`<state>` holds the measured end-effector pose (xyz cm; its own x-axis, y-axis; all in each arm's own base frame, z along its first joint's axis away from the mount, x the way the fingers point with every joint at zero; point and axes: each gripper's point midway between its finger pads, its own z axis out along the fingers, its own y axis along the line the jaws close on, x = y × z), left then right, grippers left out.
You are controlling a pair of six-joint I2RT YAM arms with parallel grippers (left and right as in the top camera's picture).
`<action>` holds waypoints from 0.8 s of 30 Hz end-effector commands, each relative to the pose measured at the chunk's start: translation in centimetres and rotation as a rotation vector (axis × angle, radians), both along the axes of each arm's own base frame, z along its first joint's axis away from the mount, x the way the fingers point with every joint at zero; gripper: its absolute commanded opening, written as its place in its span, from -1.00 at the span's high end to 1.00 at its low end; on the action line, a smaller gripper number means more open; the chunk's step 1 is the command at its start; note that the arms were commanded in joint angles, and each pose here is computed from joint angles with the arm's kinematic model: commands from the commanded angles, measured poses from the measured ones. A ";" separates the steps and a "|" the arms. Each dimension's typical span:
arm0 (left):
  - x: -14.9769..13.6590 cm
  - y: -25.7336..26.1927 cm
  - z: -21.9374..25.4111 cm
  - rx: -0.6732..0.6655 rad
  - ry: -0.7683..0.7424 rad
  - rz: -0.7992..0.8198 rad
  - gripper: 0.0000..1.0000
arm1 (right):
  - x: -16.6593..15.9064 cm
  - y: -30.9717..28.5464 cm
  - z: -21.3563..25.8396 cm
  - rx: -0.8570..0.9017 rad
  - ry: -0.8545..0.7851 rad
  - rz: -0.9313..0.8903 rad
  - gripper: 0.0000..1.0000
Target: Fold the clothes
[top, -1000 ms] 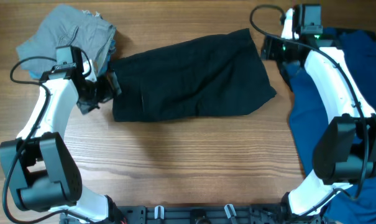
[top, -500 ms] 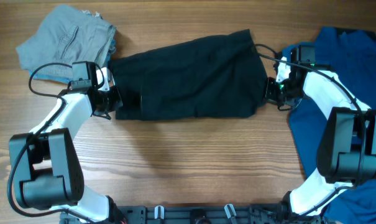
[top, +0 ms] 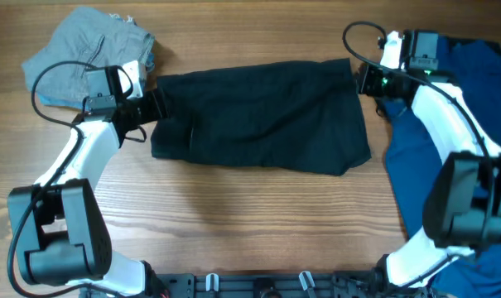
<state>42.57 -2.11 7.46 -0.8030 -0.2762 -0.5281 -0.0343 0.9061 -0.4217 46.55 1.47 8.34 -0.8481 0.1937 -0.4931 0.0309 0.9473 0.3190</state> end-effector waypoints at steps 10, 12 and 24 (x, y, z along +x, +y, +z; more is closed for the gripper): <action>2.0 0.2 2.1 -0.044 -0.083 0.059 -0.30 | 6.1 2.3 2.1 0.312 -0.235 0.023 0.92; 2.1 0.2 2.1 -0.047 -0.086 0.058 -0.30 | 7.5 1.1 4.6 0.387 -0.299 -0.060 0.91; 3.8 0.1 -5.2 0.063 -0.024 0.096 -0.23 | 3.5 2.0 -1.6 0.224 -0.083 0.047 0.26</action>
